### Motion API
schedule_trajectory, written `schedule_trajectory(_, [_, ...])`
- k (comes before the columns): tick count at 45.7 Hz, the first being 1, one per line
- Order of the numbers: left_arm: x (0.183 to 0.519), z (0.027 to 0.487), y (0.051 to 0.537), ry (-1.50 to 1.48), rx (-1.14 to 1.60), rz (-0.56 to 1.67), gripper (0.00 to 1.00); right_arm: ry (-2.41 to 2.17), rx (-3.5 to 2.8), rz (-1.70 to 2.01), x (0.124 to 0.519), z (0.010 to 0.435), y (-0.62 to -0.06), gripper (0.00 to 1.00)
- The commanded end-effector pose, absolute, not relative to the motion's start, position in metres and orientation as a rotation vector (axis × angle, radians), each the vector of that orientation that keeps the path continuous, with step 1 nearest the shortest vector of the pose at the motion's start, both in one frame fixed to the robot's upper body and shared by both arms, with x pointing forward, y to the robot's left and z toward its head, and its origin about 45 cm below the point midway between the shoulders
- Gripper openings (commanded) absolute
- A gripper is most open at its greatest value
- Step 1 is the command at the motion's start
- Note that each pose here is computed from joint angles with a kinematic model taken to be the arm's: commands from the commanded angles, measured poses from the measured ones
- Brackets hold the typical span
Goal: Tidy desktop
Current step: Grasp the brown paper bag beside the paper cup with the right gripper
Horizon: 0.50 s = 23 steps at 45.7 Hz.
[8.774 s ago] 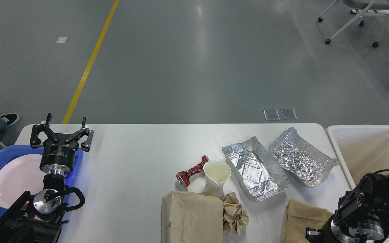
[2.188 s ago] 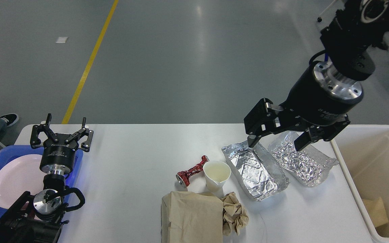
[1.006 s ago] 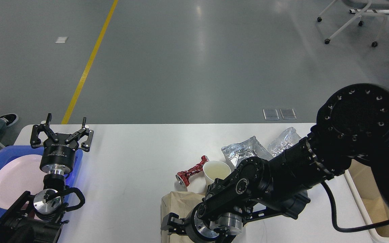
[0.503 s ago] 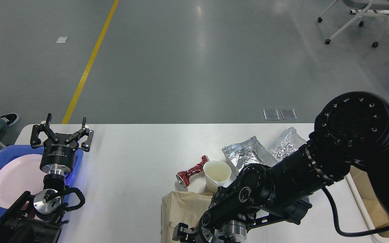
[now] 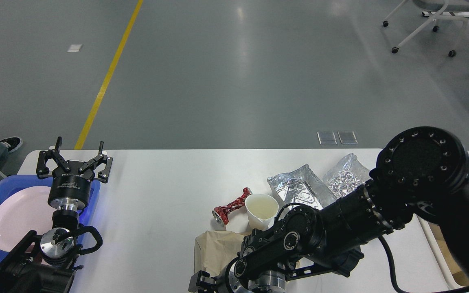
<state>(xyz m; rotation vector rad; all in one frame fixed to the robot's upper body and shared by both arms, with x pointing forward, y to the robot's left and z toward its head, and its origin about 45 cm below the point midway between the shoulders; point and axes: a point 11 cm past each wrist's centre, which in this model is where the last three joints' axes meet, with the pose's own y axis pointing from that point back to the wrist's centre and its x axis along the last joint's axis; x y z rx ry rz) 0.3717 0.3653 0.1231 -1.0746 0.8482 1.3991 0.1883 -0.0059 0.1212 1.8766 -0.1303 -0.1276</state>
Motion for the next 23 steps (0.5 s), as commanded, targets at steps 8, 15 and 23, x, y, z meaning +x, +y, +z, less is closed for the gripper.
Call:
schedule_trajectory(8, [0.372, 0.123, 0.365, 0.848, -1.075, 1.399, 0.96, -0.17, 1.976, -0.05, 0.203, 0.119, 0.014, 0.97])
schedule_trajectory(15, [0.372, 0.123, 0.365, 0.848, -1.075, 1.399, 0.96, -0.146, 1.963, -0.039, 0.196, 0.101, 0.008, 0.97])
schedule_trajectory(23, [0.372, 0.123, 0.365, 0.848, -1.074, 1.399, 0.96, -0.163, 1.913, 0.012, 0.198, 0.06, -0.015, 0.96])
